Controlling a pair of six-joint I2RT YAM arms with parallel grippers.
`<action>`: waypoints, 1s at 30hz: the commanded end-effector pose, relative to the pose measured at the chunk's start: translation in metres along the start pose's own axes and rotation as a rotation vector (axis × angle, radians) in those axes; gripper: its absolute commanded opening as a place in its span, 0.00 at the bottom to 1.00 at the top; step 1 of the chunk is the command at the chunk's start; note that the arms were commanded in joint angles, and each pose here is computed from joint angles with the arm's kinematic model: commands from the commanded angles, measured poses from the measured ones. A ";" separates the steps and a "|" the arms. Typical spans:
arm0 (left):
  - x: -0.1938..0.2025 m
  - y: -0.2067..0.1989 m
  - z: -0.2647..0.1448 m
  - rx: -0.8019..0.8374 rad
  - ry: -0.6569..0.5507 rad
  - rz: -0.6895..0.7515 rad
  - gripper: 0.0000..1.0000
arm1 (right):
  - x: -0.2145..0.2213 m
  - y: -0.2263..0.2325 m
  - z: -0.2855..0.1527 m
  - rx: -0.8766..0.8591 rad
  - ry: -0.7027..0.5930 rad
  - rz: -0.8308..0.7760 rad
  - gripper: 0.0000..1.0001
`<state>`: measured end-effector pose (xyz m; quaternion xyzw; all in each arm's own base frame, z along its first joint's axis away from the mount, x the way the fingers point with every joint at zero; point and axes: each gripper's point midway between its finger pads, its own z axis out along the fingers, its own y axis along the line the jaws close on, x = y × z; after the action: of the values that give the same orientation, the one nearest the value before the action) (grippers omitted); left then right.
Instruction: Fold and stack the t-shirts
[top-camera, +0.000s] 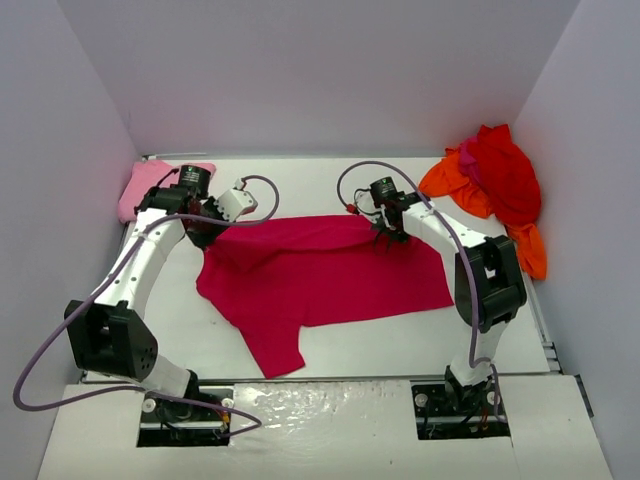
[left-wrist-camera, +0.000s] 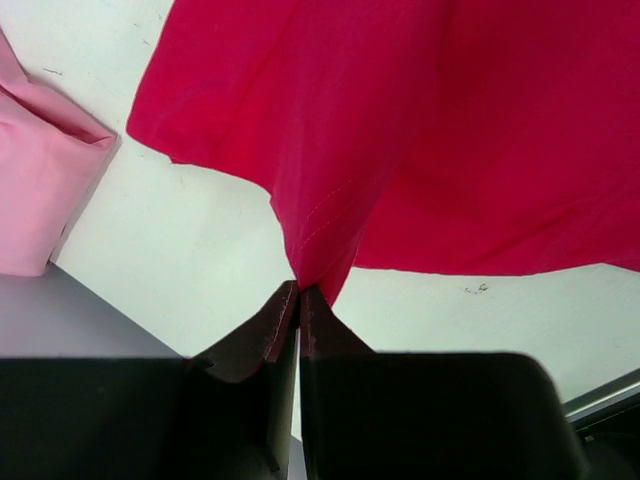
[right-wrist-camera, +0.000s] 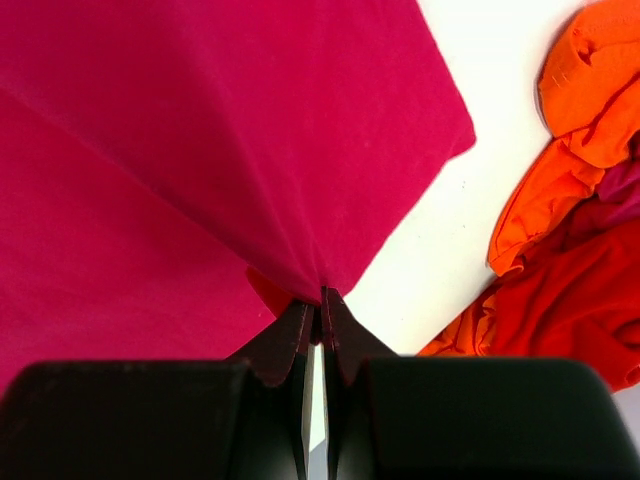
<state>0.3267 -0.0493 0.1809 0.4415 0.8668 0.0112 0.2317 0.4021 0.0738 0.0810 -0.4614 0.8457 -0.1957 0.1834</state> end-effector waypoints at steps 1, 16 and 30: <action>-0.011 -0.008 -0.026 -0.005 -0.062 -0.028 0.00 | 0.015 -0.039 -0.025 0.100 -0.005 0.050 0.00; 0.002 -0.066 -0.036 0.205 -0.044 0.028 0.53 | 0.048 -0.008 -0.040 -0.018 0.021 -0.020 0.76; -0.062 0.002 -0.032 0.018 -0.189 -0.052 0.00 | 0.002 -0.080 -0.051 0.102 -0.139 0.175 0.00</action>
<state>0.2965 -0.0864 0.2267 0.4454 0.8525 -0.0668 0.2654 0.3962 0.0421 0.1567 -0.4235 0.8509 -0.1689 0.2611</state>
